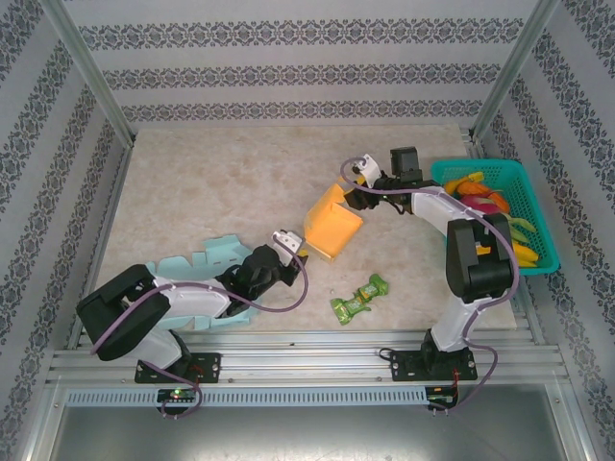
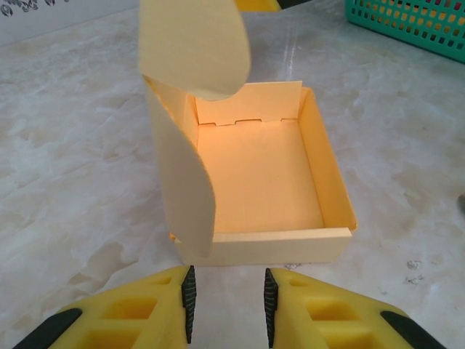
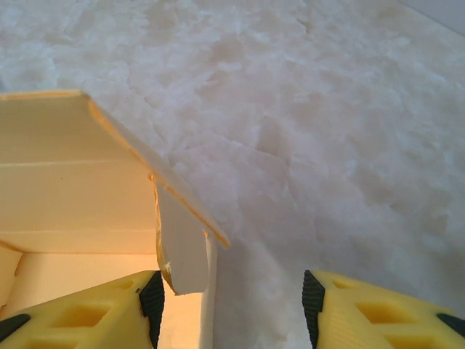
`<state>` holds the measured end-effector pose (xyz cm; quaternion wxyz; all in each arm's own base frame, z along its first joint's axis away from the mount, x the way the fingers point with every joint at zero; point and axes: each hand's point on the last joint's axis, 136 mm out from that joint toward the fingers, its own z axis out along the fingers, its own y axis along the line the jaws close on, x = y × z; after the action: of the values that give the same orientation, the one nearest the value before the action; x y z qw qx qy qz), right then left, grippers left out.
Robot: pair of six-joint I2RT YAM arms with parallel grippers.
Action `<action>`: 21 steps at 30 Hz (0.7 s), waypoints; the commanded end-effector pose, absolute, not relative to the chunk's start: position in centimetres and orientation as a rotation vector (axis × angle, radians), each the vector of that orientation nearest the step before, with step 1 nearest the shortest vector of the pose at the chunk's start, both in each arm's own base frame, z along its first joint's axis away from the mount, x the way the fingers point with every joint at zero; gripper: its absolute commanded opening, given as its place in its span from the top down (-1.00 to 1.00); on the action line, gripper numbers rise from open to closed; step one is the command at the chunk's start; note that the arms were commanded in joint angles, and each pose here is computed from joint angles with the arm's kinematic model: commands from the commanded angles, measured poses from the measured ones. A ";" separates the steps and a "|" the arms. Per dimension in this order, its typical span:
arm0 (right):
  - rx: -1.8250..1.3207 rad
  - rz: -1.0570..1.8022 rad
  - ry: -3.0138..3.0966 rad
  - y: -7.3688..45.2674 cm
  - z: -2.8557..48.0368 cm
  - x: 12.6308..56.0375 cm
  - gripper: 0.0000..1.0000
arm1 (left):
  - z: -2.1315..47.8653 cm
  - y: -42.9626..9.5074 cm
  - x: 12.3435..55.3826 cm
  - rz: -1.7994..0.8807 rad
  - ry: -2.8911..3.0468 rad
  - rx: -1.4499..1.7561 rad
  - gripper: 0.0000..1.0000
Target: Fold the paper box
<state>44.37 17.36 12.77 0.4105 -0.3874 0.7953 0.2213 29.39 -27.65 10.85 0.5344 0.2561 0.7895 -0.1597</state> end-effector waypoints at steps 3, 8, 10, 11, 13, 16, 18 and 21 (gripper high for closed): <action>-1.042 0.608 1.945 19.2 12.2 44.1 0.09 | 12.3 -28.8 30.2 -0.402 1.832 0.584 0.34; -1.080 0.599 1.949 19.8 11.4 43.4 0.22 | 11.9 -29.0 30.6 -0.396 1.846 0.576 0.36; -1.081 0.606 1.959 19.7 11.1 43.0 0.42 | 11.9 -29.1 30.7 -0.390 1.847 0.567 0.37; -1.084 0.610 1.960 19.8 11.0 42.9 0.48 | 12.0 -29.0 30.8 -0.389 1.848 0.563 0.37; -1.093 0.612 1.957 19.8 10.8 42.6 0.54 | 12.0 -29.2 30.9 -0.392 1.847 0.563 0.37; -1.097 0.613 1.961 19.8 10.6 42.3 0.73 | 12.0 -29.2 31.0 -0.389 1.849 0.560 0.38; -1.097 0.605 1.966 19.8 10.4 42.2 0.82 | 12.1 -29.1 31.1 -0.383 1.850 0.549 0.38; -1.107 0.584 1.960 19.9 10.2 41.8 0.87 | 12.3 -29.1 31.2 -0.382 1.849 0.546 0.38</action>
<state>42.76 19.11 10.29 0.3948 -0.4214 0.7834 0.2298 30.62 -28.48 10.85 0.5375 0.2479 0.7915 -0.1525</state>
